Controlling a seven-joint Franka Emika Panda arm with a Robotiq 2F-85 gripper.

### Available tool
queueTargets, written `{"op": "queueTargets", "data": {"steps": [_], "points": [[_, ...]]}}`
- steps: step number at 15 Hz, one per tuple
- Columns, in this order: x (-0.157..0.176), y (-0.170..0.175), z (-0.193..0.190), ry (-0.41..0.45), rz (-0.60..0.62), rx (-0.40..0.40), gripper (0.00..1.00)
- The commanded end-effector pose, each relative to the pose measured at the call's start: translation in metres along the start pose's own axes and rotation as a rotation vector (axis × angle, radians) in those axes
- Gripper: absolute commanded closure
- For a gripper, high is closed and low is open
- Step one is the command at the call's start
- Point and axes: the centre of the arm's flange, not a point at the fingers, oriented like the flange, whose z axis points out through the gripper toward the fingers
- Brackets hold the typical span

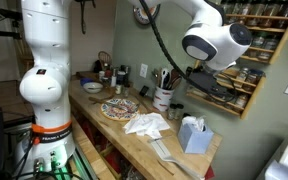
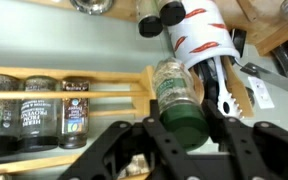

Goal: Slide the second from the left spice bottle on the bottom rack of the bottom spice rack to the right, pick up the leftmost spice bottle on the bottom rack of the bottom spice rack and put it on the kitchen counter

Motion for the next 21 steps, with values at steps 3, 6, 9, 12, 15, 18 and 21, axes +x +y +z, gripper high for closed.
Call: {"op": "queueTargets", "data": {"steps": [3,6,9,12,15,18,21], "points": [[0.011,-0.052,0.019,-0.217,0.076,-0.019,0.79],[0.022,-0.066,0.053,-0.309,0.115,-0.066,0.79],[0.028,-0.077,0.087,-0.383,0.182,-0.137,0.79],[0.016,-0.085,0.11,-0.433,0.274,-0.208,0.79],[0.018,-0.08,0.114,-0.422,0.268,-0.186,0.54],[0.014,-0.08,0.115,-0.426,0.287,-0.188,0.54],[0.011,-0.079,0.125,-0.444,0.289,-0.195,0.79]]}}
